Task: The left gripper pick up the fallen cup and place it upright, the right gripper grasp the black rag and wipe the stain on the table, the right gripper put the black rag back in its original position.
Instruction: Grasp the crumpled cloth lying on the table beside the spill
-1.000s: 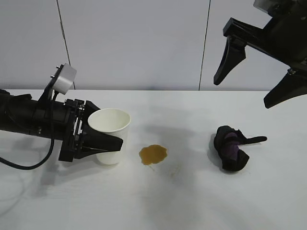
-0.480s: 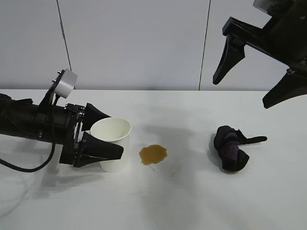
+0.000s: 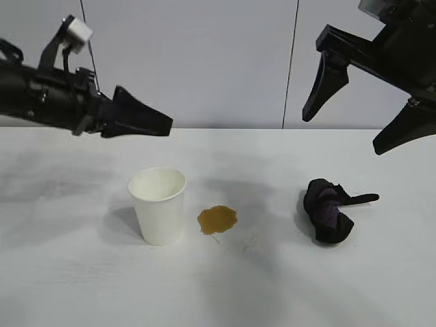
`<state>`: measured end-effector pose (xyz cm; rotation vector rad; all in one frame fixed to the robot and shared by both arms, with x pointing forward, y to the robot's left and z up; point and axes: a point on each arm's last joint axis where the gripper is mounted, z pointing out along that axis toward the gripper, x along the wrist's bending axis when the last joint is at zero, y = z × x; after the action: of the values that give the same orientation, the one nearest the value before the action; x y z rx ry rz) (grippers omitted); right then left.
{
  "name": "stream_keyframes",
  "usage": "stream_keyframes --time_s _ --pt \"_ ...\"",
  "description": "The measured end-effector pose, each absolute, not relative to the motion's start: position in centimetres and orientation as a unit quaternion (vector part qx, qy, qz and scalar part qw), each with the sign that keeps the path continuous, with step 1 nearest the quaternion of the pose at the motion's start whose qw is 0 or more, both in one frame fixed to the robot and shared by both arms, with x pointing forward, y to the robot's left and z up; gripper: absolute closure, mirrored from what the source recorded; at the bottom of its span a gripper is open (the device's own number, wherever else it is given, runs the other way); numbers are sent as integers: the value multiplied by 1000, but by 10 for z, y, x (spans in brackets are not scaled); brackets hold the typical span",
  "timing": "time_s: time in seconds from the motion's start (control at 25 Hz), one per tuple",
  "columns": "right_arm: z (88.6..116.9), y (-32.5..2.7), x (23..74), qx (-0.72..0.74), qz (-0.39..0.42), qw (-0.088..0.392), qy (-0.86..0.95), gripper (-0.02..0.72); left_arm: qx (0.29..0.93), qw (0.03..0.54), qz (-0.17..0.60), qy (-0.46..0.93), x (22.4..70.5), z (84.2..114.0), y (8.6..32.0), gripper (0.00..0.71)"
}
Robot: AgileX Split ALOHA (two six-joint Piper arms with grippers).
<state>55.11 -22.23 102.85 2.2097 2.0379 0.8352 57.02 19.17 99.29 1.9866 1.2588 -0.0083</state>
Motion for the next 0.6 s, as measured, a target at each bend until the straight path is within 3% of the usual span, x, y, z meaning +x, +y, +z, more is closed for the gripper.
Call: stream_keyframes --time_s 0.2,0.6 --pt "1023 -225 555 695 254 35 671 60 773 323 -49 544 571 1004 195 17" --pt "958 -230 584 713 183 69 673 76 766 313 -52 559 572 1005 196 17"
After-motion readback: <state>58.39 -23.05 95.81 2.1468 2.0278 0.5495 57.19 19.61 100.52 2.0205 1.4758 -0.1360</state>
